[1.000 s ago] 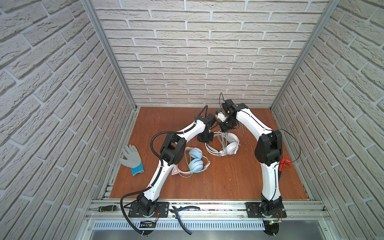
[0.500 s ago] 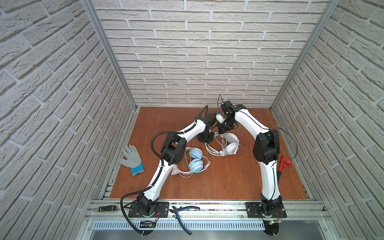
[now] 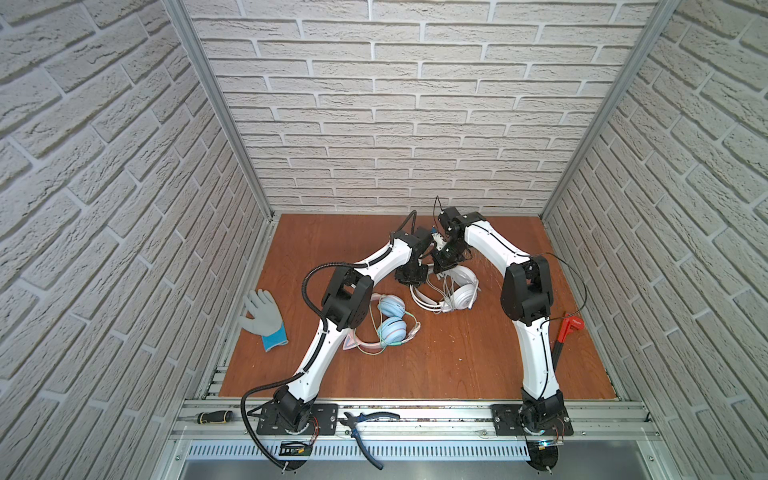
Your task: Wrap the headphones
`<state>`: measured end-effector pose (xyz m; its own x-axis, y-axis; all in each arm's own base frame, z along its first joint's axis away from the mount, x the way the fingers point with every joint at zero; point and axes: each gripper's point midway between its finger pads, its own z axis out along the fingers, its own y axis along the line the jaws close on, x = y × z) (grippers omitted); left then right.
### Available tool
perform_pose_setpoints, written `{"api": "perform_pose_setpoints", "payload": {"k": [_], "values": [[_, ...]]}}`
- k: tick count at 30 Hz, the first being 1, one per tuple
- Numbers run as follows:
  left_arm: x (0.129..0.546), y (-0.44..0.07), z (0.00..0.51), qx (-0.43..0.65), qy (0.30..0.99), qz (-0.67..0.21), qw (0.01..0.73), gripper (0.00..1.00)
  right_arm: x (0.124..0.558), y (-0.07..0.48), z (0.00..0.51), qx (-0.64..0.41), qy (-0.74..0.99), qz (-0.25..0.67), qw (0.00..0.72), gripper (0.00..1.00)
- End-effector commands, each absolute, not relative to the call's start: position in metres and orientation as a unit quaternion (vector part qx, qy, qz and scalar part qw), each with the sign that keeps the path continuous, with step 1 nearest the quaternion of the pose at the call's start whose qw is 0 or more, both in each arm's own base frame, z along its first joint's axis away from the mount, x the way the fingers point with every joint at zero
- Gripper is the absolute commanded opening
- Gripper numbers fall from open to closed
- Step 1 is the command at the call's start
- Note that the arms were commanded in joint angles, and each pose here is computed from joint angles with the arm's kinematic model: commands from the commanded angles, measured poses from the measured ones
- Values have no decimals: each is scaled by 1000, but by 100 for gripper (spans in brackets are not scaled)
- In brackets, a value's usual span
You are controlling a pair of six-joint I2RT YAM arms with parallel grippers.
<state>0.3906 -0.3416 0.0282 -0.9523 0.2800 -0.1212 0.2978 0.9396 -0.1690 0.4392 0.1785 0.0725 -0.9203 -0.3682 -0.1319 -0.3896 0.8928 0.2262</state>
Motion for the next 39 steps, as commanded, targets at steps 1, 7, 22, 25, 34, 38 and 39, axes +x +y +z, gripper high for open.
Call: {"api": "perform_pose_setpoints", "payload": {"k": [1, 7, 22, 25, 34, 38, 39], "values": [[383, -345, 23, 155, 983, -90, 33, 22, 439, 180, 72, -186, 974, 118, 47, 5], [384, -344, 28, 154, 983, -89, 37, 23, 440, 170, 69, -170, 980, 91, 49, 9], [389, -341, 63, 135, 984, -94, 72, 37, 441, 165, 77, -155, 983, 78, 63, 23], [389, -341, 69, 133, 984, -96, 76, 38, 441, 166, 81, -154, 982, 82, 67, 25], [390, -339, 76, 133, 983, -95, 82, 39, 441, 168, 100, -146, 981, 91, 89, 28], [388, -340, 66, 133, 984, -98, 72, 39, 441, 171, 109, -141, 980, 102, 99, 30], [387, -340, 64, 132, 984, -98, 69, 39, 441, 172, 109, -140, 980, 105, 100, 31]]}}
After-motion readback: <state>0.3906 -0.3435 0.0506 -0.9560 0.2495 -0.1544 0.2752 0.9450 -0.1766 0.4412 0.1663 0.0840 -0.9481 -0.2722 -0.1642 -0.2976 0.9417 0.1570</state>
